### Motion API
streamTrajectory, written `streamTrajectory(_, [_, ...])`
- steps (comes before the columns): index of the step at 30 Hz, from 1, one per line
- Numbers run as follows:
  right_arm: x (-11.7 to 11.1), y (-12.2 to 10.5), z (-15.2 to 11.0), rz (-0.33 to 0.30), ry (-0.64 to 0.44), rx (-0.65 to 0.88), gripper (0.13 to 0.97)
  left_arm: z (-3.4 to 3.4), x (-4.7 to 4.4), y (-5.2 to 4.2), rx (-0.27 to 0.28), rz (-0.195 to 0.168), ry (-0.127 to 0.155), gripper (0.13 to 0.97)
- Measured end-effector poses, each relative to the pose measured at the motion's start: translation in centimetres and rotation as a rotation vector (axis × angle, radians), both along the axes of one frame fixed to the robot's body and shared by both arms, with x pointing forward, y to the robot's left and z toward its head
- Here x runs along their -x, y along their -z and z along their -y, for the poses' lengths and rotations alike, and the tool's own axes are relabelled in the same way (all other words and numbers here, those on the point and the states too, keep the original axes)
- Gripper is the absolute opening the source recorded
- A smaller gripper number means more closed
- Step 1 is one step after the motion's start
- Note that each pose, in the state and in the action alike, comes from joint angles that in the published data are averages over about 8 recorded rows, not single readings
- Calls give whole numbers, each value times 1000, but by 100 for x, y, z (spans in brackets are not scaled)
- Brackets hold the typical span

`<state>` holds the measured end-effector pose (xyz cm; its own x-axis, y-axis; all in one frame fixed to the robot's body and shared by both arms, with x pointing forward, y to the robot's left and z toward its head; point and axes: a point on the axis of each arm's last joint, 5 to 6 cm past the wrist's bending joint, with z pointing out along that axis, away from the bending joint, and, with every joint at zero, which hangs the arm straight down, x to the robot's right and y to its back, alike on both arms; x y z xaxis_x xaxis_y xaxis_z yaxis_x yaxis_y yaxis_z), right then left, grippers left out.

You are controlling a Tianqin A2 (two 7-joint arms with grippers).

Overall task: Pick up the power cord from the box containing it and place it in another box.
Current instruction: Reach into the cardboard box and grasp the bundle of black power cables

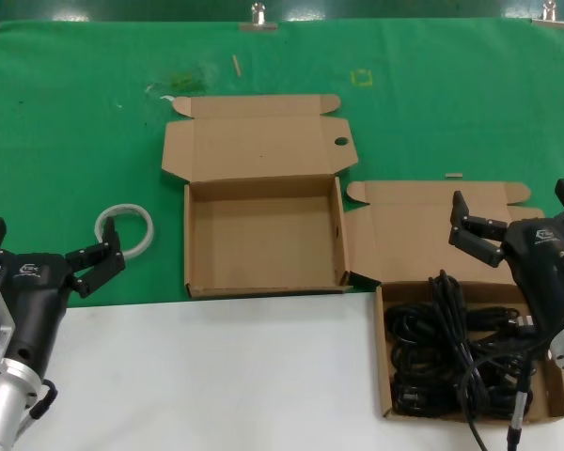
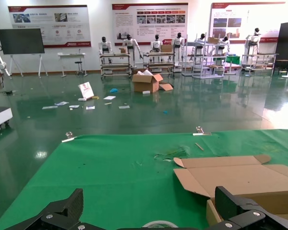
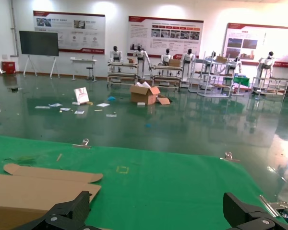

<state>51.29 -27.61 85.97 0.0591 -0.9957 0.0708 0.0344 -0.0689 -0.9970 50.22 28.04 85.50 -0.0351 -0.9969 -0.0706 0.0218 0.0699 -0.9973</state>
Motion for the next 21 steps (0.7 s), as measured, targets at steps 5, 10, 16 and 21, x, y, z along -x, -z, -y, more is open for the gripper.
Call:
streamTrajectory(5, [0, 0, 0, 0, 0, 0, 966, 0, 0, 0, 0, 0, 0, 966])
streamTrajectory(10, [0, 0, 0, 0, 0, 0, 966, 0, 0, 0, 0, 0, 0, 966])
streamTrajectory(16, [12, -17, -6, 1, -8, 1, 966, 0, 0, 0, 0, 0, 0, 966])
streamTrajectory(21, [125, -138, -32, 6, -56, -14, 966, 0, 0, 0, 0, 0, 0, 955])
